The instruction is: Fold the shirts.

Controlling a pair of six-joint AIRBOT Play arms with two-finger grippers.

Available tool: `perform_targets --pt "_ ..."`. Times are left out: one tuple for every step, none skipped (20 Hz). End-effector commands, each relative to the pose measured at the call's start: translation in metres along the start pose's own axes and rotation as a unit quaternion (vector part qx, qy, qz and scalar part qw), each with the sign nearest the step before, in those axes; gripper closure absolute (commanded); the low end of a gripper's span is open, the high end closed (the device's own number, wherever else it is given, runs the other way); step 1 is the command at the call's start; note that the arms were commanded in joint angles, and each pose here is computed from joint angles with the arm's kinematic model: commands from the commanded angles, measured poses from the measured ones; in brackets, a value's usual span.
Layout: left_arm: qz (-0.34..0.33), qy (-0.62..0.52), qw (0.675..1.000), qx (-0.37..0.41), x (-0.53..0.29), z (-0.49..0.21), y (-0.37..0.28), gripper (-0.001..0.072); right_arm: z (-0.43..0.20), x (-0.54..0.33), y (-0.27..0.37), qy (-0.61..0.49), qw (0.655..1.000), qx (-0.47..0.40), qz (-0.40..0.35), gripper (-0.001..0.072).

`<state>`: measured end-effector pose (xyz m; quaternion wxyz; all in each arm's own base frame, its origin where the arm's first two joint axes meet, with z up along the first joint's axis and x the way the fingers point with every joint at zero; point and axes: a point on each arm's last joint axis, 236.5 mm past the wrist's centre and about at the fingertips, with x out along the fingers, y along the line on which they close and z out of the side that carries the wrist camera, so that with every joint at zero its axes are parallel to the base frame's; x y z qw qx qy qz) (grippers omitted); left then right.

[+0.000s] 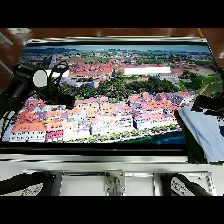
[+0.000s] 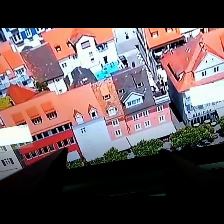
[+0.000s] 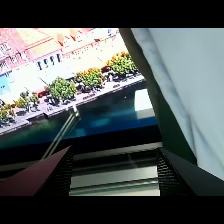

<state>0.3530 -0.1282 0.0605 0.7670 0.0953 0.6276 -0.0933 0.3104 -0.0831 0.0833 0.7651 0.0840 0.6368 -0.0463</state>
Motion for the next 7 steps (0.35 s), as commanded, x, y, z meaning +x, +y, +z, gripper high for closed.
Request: perform_targets --pt "0.002 0.005 1.0 0.022 0.0 -0.002 0.0011 0.0045 -0.0004 0.0 0.0013 0.002 1.0 -0.001 0.001 0.0087" --pt "0.002 0.006 1.0 0.025 -0.0002 -0.0025 0.0014 0.0045 -0.0004 0.0 0.0014 0.001 1.0 -0.001 0.001 0.0087" --pt "0.002 0.005 1.0 0.025 -0.0002 -0.0023 0.0014 0.0045 -0.0004 0.0 0.0013 0.001 1.0 -0.001 0.001 0.0087" --pt "0.002 0.005 1.0 0.025 -0.0002 -0.002 0.0014 0.0045 -0.0004 0.0 0.0013 0.001 1.0 -0.001 0.001 0.0087" --pt "0.002 0.005 1.0 0.025 -0.0002 -0.002 0.0014 0.0045 -0.0004 0.0 0.0014 0.001 1.0 -0.001 0.001 0.0087" --pt "0.002 0.005 1.0 0.025 -0.0002 -0.0021 0.0014 0.0045 -0.0004 0.0 0.0014 0.001 1.0 -0.001 0.001 0.0087" --pt "0.002 0.005 1.0 0.025 -0.0002 -0.0021 0.0014 0.0045 -0.0004 0.0 0.0014 0.001 1.0 -0.001 0.001 0.0087"
